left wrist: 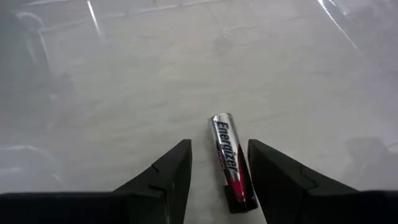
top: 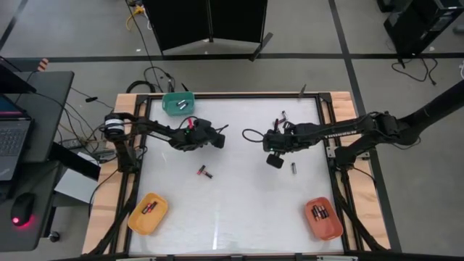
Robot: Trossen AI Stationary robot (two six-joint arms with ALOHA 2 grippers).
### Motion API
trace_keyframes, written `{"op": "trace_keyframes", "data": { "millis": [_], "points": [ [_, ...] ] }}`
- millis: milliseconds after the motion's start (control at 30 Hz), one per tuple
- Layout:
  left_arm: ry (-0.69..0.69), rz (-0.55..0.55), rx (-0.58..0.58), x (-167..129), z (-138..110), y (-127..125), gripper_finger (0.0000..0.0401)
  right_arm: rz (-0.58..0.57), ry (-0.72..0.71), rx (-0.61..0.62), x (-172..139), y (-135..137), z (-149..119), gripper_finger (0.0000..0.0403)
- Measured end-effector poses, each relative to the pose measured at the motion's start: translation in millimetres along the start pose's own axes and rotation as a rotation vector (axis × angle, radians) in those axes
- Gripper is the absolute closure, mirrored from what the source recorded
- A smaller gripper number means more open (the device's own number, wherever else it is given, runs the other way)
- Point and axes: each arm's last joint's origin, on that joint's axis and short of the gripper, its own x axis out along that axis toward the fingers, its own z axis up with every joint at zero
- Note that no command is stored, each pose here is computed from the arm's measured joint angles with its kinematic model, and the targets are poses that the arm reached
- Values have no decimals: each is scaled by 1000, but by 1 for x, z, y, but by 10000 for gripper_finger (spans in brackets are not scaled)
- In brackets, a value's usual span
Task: Sort batteries
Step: Put the top left silver battery into the blue bin
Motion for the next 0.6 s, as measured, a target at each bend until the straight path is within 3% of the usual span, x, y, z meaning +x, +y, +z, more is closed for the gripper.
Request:
{"op": "trace_keyframes", "data": {
  "millis": [233,533,600],
  "points": [
    [18,2,138,-1,-1,1,244,1,0,-12,0,0,0,382],
    [126,87,345,-6,4,-3,348,-16,-4,-79,0,0,0,387],
    [131,109,427,-9,7,-8,351,-31,-11,-91,0,-1,0,382]
  ]
}}
